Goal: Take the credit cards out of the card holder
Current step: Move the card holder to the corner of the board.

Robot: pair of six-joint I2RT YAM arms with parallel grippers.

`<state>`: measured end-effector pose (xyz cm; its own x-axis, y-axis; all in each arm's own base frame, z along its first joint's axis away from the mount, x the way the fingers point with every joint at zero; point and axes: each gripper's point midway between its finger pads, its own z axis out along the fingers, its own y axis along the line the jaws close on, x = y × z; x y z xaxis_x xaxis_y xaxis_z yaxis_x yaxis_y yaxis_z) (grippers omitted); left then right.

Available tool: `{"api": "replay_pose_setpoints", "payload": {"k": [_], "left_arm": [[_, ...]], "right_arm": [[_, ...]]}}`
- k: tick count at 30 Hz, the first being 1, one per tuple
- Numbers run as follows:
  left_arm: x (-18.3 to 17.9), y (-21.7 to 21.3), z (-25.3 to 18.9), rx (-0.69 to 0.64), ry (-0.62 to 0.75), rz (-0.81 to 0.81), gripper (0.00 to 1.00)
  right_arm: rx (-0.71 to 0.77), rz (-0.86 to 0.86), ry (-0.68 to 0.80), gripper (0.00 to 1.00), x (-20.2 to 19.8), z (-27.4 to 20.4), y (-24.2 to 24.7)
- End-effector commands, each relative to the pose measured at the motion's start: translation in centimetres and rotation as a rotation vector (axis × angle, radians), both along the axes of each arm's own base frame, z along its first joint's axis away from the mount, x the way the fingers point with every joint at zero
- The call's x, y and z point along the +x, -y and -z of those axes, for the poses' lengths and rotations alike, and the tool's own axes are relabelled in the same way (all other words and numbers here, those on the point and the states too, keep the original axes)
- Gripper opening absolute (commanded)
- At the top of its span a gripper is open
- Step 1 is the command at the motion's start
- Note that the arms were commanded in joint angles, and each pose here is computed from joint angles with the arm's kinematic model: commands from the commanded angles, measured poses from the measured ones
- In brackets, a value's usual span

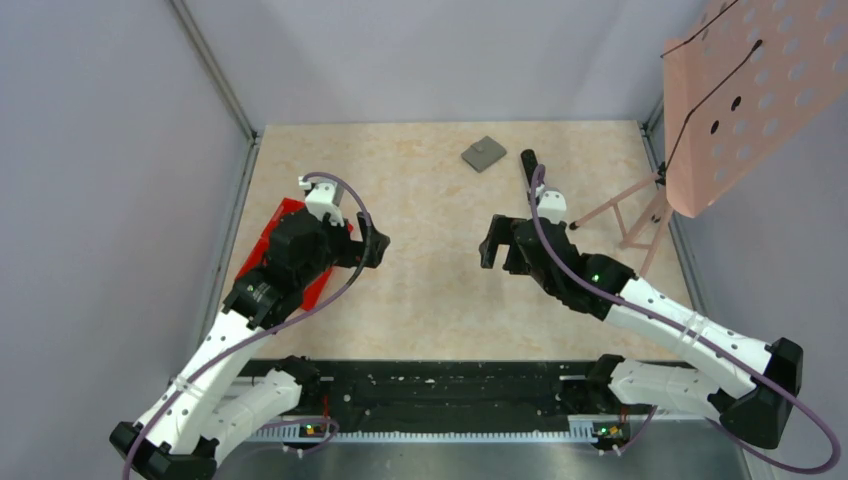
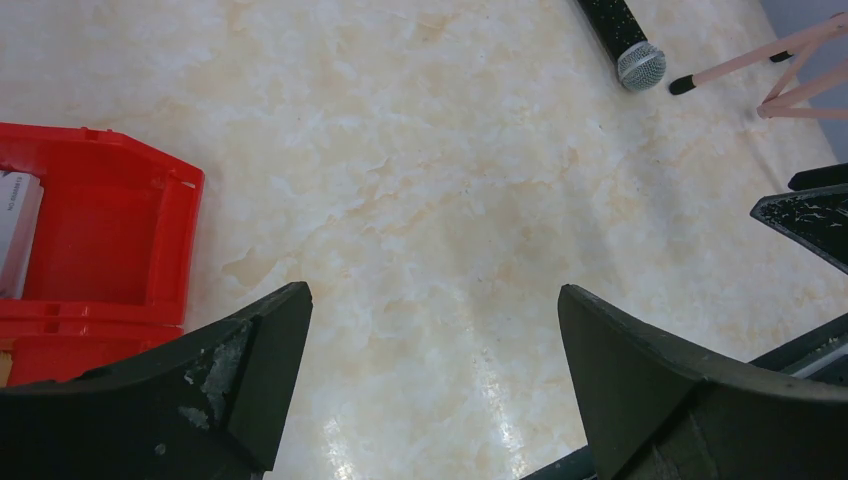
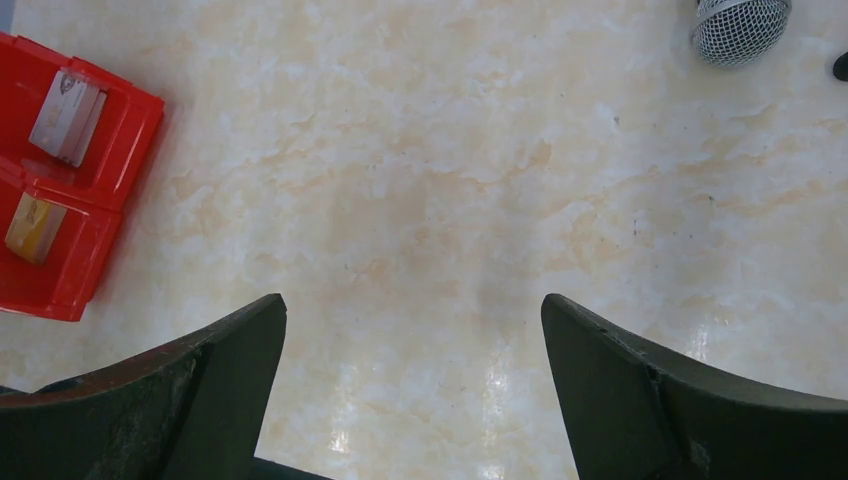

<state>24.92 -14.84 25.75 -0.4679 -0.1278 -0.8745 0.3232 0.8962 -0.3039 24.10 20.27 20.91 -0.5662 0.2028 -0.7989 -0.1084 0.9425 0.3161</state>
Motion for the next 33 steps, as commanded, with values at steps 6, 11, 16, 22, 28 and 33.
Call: {"api": "replay_pose_setpoints", "payload": {"k": [6,11,16,22,28,33], "left_arm": [[0.3,-0.3,-0.8,-0.008,0.042,-0.017,0.99],[0.4,-0.5,-0.8,-0.004,0.045,-0.024,0.99],[0.3,-0.5,-1.3,-0.016,0.061,-0.026,0.99],[0.3,-1.2,-2.0,-0.026,0.077,-0.064,0.99],[-0.3,-1.0,-2.6,-0.065,0.109,-0.047,0.99],[-0.4,-0.5,-2.5,-0.081,0.096,-0.025,0.97]], "right_arm": [[0.061,0.015,0.045,0.99,0.6,-1.9,-0.8],[0.083,0.008,0.062,0.99,1.0,-2.1,-1.3],[0.090,0.001,0.155,0.99,2.2,-3.1,-1.8],[0.087,0.111,0.275,0.95,5.6,-1.6,-1.1],[0.218,0.177,0.231,0.78,11.0,1.1,-1.5],[0.160,0.208,0.222,0.64,16.5,3.5,-2.6]]}}
